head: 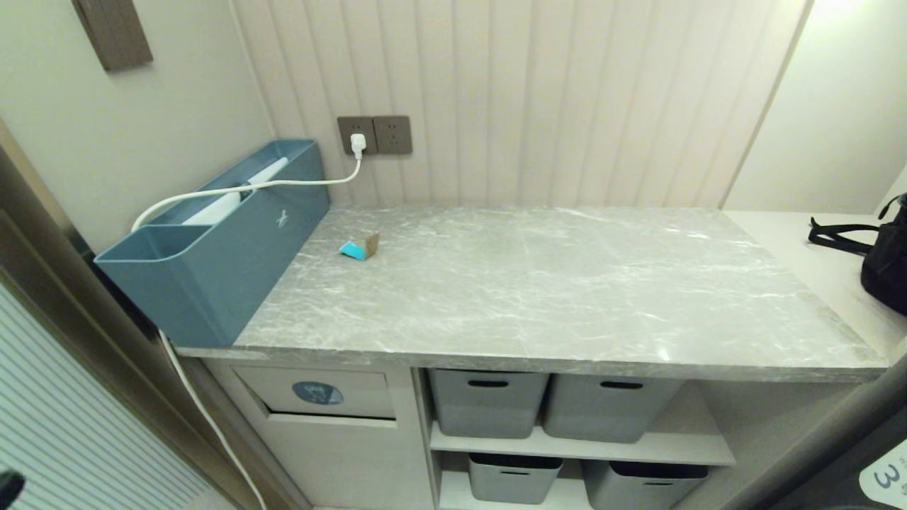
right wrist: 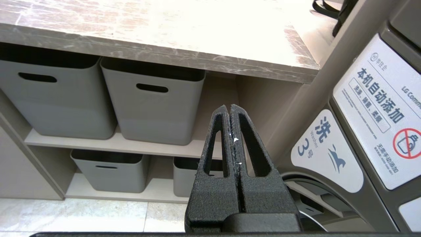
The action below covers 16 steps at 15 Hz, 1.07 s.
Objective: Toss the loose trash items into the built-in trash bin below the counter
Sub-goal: Pick up the garbage
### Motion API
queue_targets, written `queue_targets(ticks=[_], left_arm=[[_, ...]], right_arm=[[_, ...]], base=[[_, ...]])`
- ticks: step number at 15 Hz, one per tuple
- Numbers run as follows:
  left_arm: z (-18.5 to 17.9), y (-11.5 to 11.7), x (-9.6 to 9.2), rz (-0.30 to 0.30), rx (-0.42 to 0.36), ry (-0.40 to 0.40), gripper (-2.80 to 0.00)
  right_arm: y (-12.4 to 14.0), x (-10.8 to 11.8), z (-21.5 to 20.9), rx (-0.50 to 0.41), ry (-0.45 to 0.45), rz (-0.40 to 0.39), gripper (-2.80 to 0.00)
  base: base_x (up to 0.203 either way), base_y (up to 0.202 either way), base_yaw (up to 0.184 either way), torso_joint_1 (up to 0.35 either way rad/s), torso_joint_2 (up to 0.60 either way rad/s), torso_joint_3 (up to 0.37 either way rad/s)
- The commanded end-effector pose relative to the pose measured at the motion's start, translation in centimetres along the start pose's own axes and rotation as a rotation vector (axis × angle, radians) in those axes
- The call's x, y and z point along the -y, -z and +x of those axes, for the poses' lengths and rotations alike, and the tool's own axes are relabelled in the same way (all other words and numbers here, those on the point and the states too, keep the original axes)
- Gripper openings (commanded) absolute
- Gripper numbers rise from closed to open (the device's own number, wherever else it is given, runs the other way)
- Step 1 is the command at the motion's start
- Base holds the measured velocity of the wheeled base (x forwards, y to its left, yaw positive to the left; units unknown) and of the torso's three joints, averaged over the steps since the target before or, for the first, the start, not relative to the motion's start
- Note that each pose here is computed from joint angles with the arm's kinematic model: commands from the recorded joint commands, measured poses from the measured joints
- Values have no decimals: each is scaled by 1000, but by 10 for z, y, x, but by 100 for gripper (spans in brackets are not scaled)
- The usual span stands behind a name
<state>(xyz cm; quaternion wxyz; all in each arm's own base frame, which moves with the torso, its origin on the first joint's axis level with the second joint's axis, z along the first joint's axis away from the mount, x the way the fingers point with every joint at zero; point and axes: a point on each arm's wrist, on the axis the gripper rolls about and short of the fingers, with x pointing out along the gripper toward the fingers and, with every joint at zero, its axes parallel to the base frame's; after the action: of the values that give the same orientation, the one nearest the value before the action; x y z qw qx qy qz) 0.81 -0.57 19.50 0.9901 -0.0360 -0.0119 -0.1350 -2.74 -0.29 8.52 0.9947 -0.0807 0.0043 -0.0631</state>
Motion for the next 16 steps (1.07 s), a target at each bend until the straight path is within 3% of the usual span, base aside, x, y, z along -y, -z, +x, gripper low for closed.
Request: queue_targets(ticks=[1,4,6,9,12,16], left_arm=[[68,-25,-14,-61,-181,33,-280],[171,-62,-33,-141,-202,105,-280],[237,-63,-47,-184,-225,128,-280],[322,-36,-56,-201,-293,122,-280],[399,-11,-39,-179,-321,98,-280],[472,2,-28,-151,-304,53,-280]], right_arm=[[0,0,0,-2,0,-1,-280],[0,0,0,-2,0,-1,-280],[0,0,0,-2,0,-1,-280],[0,0,0,-2,0,-1,-280],[0,0,0,-2,0,-1,-280],[0,0,0,-2,0,0,-280]], base=[[0,0,0,0,0,0],[0,0,0,0,0,0],[0,0,0,0,0,0],[0,0,0,0,0,0],[0,0,0,0,0,0],[0,0,0,0,0,0]])
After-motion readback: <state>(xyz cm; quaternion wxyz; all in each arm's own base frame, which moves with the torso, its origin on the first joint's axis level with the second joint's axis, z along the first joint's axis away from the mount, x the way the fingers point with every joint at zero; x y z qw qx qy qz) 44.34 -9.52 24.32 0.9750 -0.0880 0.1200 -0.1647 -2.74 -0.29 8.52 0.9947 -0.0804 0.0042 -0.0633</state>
